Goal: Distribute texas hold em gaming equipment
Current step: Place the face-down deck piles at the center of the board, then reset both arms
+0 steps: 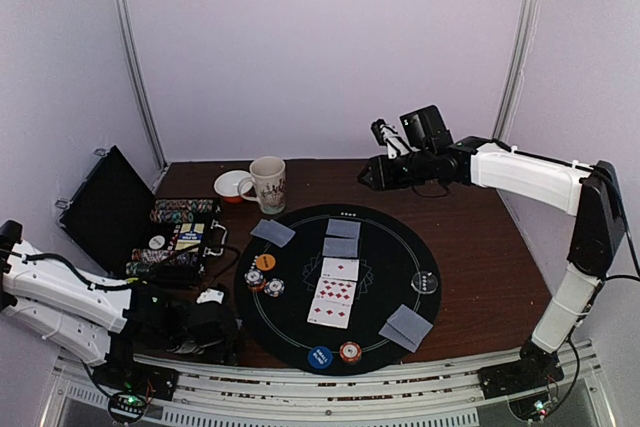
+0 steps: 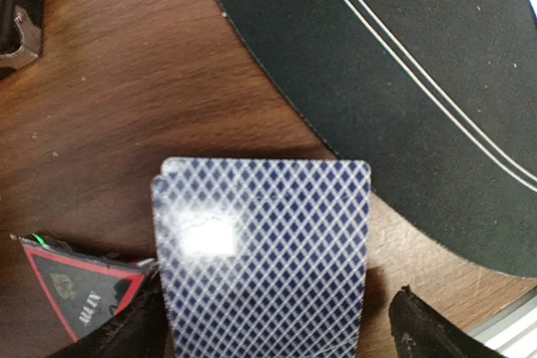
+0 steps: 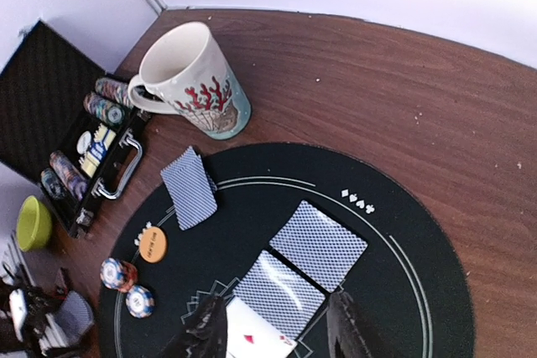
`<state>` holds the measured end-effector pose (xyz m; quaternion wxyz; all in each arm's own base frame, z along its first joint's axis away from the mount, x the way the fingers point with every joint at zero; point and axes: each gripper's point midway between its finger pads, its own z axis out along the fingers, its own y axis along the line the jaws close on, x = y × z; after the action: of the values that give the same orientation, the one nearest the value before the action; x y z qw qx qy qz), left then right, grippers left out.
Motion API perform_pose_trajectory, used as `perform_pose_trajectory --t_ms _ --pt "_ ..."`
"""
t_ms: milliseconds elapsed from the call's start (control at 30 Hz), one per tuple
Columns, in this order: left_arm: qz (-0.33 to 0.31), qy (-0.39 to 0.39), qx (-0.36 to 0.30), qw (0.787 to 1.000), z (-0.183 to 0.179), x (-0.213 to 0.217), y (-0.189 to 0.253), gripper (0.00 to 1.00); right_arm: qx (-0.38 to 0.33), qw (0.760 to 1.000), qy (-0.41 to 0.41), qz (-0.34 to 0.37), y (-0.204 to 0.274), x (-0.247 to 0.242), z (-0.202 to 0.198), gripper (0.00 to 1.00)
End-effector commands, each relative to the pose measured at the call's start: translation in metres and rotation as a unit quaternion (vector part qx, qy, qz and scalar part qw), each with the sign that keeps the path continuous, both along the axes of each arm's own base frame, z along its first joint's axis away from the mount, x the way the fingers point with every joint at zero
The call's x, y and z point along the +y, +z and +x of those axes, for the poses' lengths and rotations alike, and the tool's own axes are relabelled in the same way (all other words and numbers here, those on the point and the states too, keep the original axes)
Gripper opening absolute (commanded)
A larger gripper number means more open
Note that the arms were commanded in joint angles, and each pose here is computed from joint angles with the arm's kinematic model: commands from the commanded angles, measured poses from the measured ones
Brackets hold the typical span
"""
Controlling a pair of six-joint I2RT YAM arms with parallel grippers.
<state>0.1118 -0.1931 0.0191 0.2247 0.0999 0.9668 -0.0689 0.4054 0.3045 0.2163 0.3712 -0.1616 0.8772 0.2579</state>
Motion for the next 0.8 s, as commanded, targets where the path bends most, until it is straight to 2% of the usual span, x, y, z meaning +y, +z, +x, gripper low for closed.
perform_pose_trajectory --t_ms 0,33,67,300,433,533,667,767 --pt "0.003 -0.015 -0.036 0.999 0.012 -0.01 0.031 0.98 -0.026 1.0 -0.008 0.015 0.027 -0.013 0.002 0.89" --pt "0.003 -0.02 -0.048 0.999 0.015 -0.013 0.04 0.98 -0.03 0.999 -0.011 0.013 0.029 -0.016 0.003 0.99" --pt "0.0 -0.023 -0.06 0.998 0.019 -0.018 0.051 0.98 -0.032 0.999 -0.016 0.011 0.03 -0.021 0.005 1.0" --pt "-0.015 -0.042 -0.137 0.99 0.044 -0.039 0.134 0.98 -0.056 0.996 -0.069 0.008 0.046 -0.076 0.018 1.0" --pt "-0.024 -0.014 -0.192 0.981 0.079 -0.029 0.186 0.98 -0.066 0.989 -0.126 0.027 0.05 -0.135 0.029 1.0" --pt "-0.042 0.022 -0.241 0.969 0.127 -0.001 0.224 0.98 -0.09 0.979 -0.174 0.052 0.052 -0.184 0.034 1.0" --pt "-0.062 0.133 -0.347 0.926 0.19 0.067 0.276 0.98 -0.123 0.954 -0.263 0.077 0.042 -0.256 0.028 1.0" --pt "-0.056 0.175 -0.384 0.905 0.22 0.105 0.29 0.98 -0.152 0.929 -0.328 0.085 0.023 -0.304 0.01 1.0"
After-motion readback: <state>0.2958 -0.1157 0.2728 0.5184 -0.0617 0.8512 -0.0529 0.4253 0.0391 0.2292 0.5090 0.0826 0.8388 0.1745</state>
